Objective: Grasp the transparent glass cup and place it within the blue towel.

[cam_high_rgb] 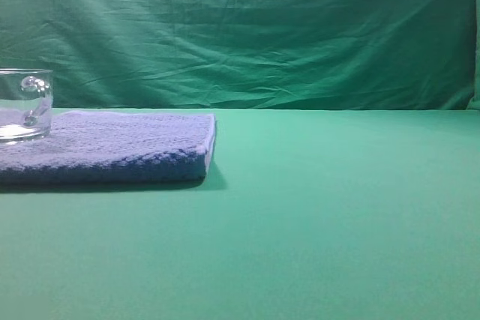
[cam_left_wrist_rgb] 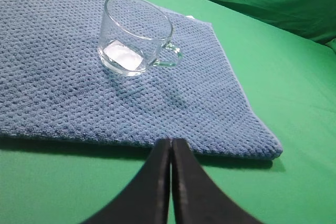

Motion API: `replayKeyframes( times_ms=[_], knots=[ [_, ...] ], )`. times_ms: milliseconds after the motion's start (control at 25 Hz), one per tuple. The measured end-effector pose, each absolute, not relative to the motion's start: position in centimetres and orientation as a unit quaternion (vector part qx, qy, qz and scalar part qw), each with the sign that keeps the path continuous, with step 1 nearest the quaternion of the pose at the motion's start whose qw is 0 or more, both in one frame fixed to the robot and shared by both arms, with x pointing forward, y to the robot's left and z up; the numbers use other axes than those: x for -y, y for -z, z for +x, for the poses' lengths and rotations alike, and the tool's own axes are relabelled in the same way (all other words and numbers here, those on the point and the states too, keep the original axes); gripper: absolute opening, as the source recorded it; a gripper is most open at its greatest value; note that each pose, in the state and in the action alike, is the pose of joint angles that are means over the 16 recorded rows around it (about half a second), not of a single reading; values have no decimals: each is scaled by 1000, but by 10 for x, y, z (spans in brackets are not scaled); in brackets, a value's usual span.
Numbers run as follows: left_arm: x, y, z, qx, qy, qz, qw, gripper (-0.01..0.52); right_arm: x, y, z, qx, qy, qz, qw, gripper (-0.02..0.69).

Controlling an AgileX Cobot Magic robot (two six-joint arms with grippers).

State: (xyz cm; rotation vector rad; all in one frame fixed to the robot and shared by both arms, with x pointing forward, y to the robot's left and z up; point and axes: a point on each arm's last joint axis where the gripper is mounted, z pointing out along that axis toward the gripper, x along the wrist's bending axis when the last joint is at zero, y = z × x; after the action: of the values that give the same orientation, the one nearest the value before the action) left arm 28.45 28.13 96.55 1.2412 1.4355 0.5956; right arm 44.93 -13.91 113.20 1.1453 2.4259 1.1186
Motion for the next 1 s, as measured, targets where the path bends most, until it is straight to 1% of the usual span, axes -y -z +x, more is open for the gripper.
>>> replayKeyframes(
  times_ms=[280,560,760,1000],
  knots=[
    [-281,-965,285,-605,-251,523,545,0,200,-1128,422,-765,-421,454,181,39],
    [-281,-965,285,-605,-251,523,545,0,248,-1114,379,-701,-450,481,273,49],
    [-281,-965,285,-605,-251,523,545,0,268,-1094,346,-664,-462,475,346,49],
    [-281,-965,285,-605,-251,523,545,0,281,-1057,316,-631,-467,461,415,49]
  ],
)
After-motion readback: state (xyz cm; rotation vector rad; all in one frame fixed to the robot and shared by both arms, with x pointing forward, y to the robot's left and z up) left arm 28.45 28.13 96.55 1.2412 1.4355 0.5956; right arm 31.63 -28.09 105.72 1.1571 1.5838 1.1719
